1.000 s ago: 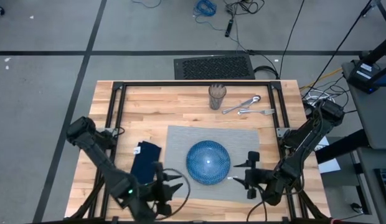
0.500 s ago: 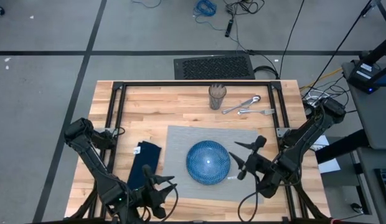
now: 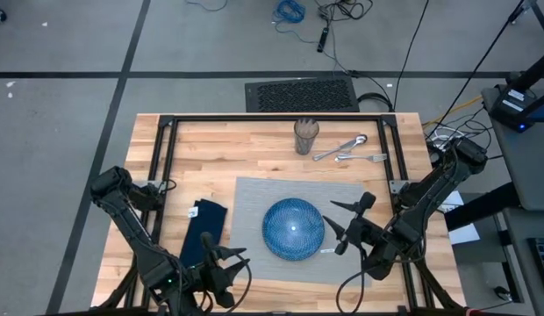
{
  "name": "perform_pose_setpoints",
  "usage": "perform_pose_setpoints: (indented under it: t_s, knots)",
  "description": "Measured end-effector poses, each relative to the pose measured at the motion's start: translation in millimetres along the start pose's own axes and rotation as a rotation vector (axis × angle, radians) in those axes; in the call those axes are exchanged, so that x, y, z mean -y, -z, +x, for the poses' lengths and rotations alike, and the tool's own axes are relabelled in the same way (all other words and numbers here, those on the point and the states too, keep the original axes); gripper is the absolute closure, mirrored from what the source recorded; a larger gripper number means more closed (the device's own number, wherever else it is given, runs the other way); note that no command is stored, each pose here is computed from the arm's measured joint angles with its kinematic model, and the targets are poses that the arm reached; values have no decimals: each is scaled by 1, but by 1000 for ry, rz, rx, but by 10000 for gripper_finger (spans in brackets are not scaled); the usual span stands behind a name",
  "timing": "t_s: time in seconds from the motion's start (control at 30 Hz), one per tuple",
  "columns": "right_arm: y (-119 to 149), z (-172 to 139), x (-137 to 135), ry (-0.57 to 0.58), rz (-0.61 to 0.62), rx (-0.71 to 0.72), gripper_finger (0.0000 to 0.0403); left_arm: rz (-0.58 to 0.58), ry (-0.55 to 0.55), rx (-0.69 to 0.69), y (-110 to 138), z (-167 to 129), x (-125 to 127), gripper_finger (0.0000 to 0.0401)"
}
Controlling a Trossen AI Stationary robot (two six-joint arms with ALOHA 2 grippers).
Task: Set table place
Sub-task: Adjust the blue cup
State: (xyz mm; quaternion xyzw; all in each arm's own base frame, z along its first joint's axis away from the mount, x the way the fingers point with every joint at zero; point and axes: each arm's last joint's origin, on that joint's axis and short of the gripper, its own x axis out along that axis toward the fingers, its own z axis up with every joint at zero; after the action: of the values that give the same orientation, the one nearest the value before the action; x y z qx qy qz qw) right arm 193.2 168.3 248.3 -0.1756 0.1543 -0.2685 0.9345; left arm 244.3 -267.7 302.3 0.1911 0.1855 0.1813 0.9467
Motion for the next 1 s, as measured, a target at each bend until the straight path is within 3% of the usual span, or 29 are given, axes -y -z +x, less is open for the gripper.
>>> perform_pose_setpoints:
  t_s: [1.0]
  knots:
    - [1,0,0,-30,-21,-21,188,22,-18,-15,5,9,7,280]
